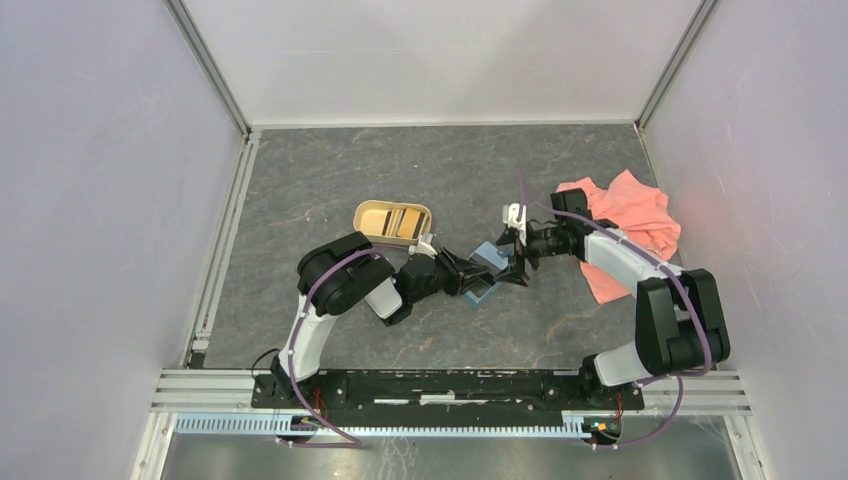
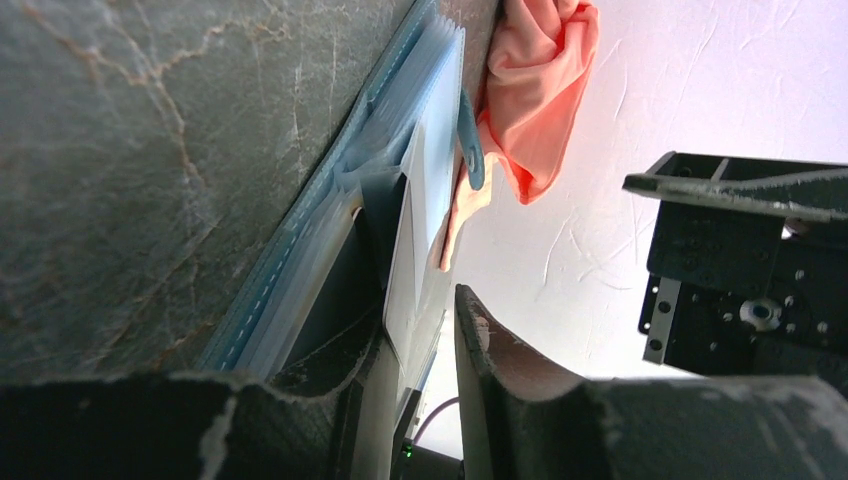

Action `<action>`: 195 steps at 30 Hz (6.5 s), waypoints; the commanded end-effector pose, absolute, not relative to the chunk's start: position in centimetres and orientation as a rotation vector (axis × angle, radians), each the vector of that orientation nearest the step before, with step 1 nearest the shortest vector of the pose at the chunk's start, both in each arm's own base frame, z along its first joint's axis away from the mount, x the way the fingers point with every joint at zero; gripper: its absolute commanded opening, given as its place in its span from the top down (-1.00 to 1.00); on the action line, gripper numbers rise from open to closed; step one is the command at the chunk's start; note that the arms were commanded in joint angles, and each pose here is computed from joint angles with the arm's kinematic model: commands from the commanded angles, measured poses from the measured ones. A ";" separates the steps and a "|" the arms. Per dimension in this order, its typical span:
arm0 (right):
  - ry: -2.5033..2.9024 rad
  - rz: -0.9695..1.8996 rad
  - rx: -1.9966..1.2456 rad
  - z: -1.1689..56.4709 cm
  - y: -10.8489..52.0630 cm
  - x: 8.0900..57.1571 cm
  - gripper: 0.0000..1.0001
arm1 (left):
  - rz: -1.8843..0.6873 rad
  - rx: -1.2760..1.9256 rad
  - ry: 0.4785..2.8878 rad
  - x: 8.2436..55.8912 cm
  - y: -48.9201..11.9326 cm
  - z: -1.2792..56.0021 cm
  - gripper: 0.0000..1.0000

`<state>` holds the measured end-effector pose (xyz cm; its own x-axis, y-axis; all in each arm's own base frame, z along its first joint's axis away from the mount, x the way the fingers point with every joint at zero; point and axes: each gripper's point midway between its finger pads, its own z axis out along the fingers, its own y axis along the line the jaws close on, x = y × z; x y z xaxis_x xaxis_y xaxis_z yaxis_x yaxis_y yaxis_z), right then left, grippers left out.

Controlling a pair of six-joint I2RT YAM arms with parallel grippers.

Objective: Put the credit cards into the card holder
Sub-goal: Insert the credit card into the card holder, then turn over the card slot in the card holder.

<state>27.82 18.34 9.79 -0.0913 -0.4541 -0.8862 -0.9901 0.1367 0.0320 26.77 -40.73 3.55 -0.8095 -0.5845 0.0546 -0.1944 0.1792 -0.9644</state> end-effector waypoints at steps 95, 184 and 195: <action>1.910 0.666 -1.035 8.2 16.2 33.4 -0.96 | -1.470 -0.595 2.236 31.8 -38.5 3.2 0.54; 2.142 0.958 -0.792 5.6 15.2 34.5 0.12 | -0.748 -0.075 1.710 28.2 -23.2 17.9 -0.99; 2.221 0.878 -0.792 3.8 14.1 34.8 0.09 | -1.077 -0.083 1.854 27.0 -26.9 14.1 -0.86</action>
<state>33.70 14.67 3.66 -0.6420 -0.2806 -0.7135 -0.7065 0.5781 0.4083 27.45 -24.48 13.36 -0.4793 -0.4339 -0.7629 0.3312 0.7156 -0.6150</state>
